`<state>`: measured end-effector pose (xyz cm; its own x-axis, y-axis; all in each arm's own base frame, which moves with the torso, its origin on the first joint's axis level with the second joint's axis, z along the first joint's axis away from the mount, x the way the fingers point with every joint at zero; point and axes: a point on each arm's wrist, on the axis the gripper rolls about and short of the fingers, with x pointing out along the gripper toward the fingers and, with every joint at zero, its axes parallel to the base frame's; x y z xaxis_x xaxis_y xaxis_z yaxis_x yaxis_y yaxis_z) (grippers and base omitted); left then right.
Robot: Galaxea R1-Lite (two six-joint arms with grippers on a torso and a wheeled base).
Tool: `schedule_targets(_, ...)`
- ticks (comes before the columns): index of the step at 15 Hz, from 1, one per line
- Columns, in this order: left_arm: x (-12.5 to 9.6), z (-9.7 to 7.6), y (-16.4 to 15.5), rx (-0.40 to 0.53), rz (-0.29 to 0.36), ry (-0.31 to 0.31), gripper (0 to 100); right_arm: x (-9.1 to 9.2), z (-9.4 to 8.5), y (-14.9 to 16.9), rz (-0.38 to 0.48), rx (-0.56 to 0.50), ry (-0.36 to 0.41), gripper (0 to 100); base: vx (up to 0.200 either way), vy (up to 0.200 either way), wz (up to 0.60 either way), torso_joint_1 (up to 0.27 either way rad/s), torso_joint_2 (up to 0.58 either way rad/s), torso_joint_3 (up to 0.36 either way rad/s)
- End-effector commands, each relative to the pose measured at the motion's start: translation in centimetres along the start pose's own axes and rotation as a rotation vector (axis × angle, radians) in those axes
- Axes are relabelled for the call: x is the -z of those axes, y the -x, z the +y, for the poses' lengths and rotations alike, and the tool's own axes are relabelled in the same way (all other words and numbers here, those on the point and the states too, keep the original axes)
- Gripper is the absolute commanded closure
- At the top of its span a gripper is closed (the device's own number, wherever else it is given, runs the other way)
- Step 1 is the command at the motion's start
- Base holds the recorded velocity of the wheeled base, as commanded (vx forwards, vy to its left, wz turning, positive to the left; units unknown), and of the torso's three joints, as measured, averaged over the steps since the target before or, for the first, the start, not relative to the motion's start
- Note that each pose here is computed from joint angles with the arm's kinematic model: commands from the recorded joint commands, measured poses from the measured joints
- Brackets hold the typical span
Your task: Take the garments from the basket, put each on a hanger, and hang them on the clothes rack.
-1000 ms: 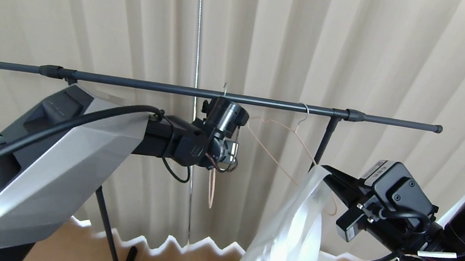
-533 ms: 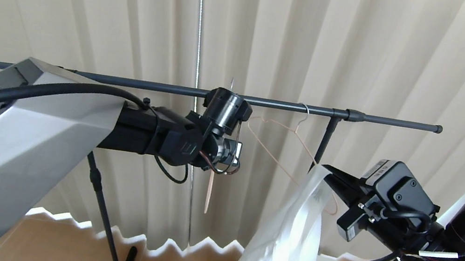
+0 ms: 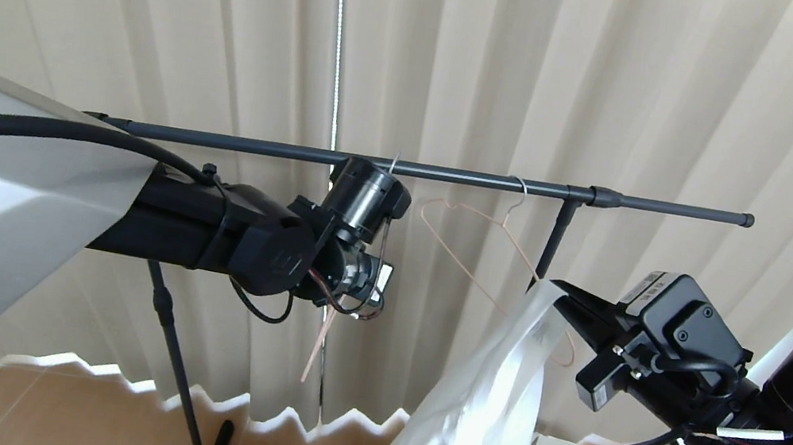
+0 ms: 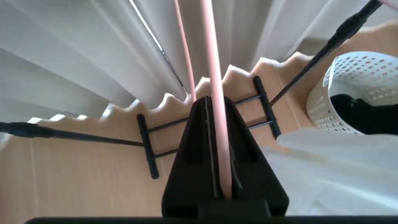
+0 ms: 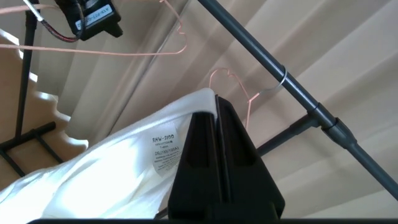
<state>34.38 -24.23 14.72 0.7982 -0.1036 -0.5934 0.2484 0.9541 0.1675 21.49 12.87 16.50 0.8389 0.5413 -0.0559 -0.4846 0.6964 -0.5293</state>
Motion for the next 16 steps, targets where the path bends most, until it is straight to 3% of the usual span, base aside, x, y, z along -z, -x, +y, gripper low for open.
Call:
schedule_targets(1,0.1,0.4,1.0,0.000,-0.012,-0.005,100,0.0,0.0,0.0,0.002,-0.002,0.001,100,0.000,0.000,0.00,0.000,0.00,0.000)
schedule_targets(9,2.0,1.3,3.7,0.014,-0.045,-0.016,100,0.1,0.1,-0.2,0.005,0.000,0.000,100,0.000,0.000,0.00,0.000,0.00,0.000)
schedule_targets(12,4.7,2.5,6.3,0.134,-0.094,-0.072,100,0.1,0.0,-0.2,0.005,0.001,0.000,100,0.000,0.000,0.00,0.000,0.00,0.000)
schedule_targets(14,5.5,2.9,7.3,0.152,-0.126,-0.068,100,0.0,0.0,-0.1,0.004,0.002,0.001,100,0.000,0.000,0.00,0.000,0.00,0.000)
schedule_targets(16,6.9,3.6,8.6,0.236,-0.202,-0.050,100,0.0,0.1,-0.1,0.004,0.002,0.001,100,0.000,0.000,0.00,0.000,0.00,0.000)
